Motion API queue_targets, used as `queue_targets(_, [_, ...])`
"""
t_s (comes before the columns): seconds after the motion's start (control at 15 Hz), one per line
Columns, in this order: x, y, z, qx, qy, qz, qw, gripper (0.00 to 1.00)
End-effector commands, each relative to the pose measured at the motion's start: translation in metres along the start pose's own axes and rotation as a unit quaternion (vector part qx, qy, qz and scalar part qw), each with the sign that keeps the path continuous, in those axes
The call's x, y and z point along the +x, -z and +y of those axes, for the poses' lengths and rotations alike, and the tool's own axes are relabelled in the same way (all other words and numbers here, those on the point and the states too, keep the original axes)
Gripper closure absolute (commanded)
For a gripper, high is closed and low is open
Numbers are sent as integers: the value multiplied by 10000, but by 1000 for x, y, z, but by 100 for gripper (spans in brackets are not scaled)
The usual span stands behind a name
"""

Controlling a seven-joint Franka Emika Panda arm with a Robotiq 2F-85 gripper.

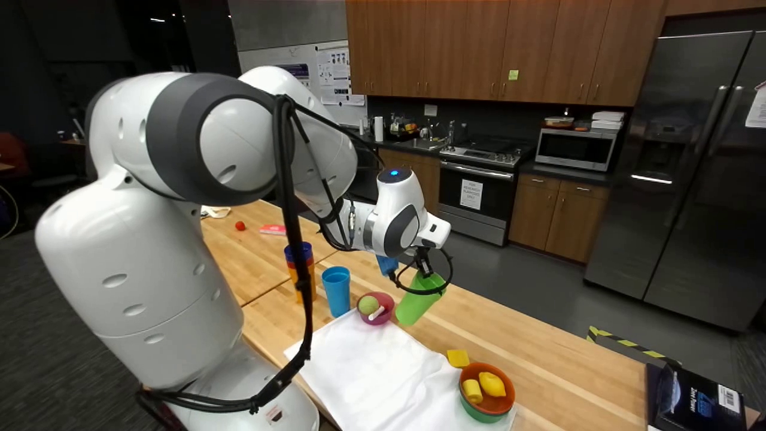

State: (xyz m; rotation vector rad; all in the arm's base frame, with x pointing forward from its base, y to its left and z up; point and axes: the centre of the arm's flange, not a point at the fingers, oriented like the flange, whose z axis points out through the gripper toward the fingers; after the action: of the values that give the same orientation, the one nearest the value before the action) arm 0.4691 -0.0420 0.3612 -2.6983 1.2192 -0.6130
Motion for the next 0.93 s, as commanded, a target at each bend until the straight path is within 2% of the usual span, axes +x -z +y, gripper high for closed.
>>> queue_targets(0.0, [-4,-5,0,-90,0,527,9986,98])
queue_targets(0.2, [-6,-7,6,-455,-63,820,9956,98])
queue_targets(0.6, [-9,-9,11,-851,-244,1333,9871,98])
queue_targets(0.8, [-16,-11,9,-1011,-277,1365,9851,98])
queue_targets(0.87, [-19,-9,7,-1111,-203,1094,9876,98])
